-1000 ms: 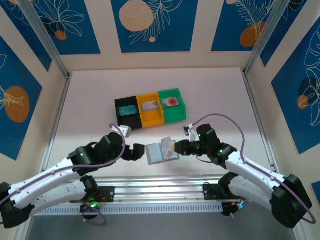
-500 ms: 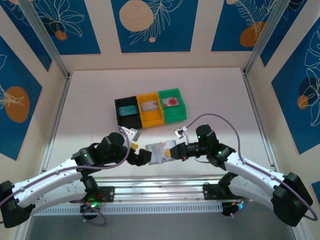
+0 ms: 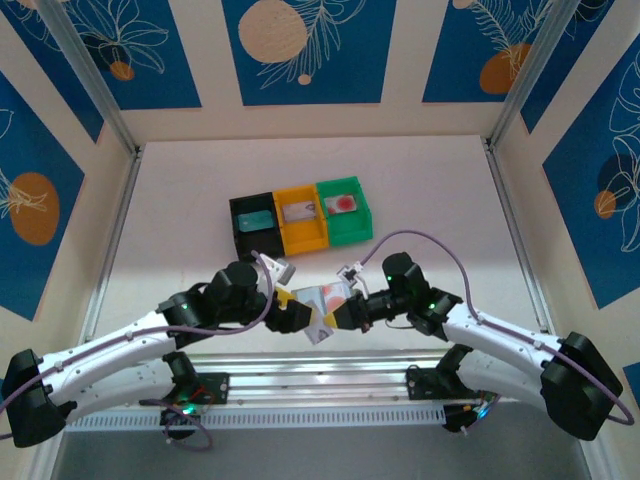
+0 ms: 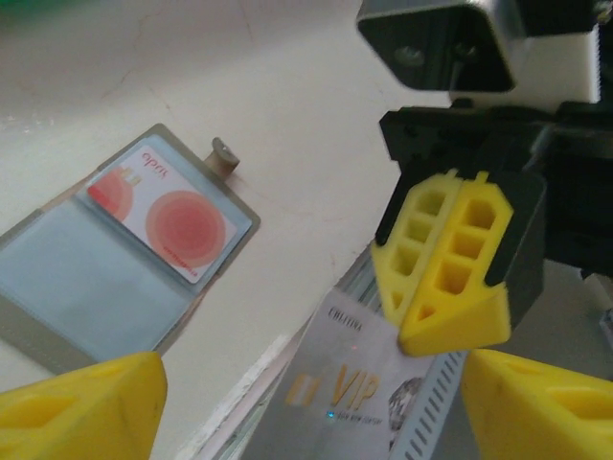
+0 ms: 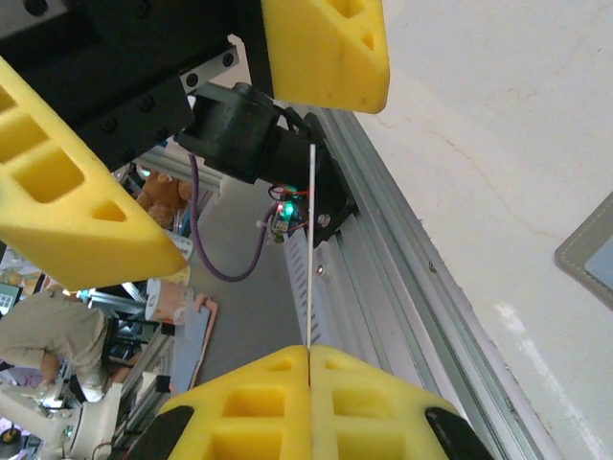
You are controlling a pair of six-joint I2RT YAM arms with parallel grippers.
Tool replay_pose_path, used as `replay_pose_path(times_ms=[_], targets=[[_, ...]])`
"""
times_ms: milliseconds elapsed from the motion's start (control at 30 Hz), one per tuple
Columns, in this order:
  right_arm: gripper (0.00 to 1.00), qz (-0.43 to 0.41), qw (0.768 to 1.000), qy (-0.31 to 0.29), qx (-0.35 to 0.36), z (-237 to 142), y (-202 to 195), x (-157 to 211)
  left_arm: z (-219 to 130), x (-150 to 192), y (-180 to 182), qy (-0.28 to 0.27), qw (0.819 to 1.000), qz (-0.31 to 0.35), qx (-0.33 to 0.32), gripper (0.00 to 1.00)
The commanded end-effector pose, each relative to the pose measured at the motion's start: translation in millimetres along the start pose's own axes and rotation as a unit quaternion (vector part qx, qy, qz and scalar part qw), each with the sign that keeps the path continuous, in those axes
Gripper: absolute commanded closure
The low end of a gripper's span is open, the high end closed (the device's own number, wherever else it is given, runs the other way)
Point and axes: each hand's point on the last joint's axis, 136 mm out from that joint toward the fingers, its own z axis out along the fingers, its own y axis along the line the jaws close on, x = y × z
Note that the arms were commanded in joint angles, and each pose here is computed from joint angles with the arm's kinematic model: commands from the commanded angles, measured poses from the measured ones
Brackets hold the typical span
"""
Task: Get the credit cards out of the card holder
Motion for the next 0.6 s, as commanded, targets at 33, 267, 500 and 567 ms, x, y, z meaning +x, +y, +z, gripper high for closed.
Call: replay_pose_path(times_ms=[33,267,500,567], targets=[[1.00,-0.030,0.999,0.012,-0.026,3.7,13.5,-1.6,2.1,-0.3,-5.8,0.000,1.000,0.007,0.023,0.26],[1.00,-0.037,0.999,0.013,-0.029,5.6,15.1,-2.5,7.1,1.9,-9.5,0.009,0.999,0.004,0.037,0.38],[1.00,-0.046,0.998,0.018,-0.045,6.5,21.3,-0.9,9.4,4.9,-12.0,0.014,0.999,0.003,0.050,0.48],[1.00,-0.046,0.998,0.019,-0.044,7.2,20.4,-0.1,9.4,5.6,-13.4,0.015,0.998,0.003,0.055,0.54]])
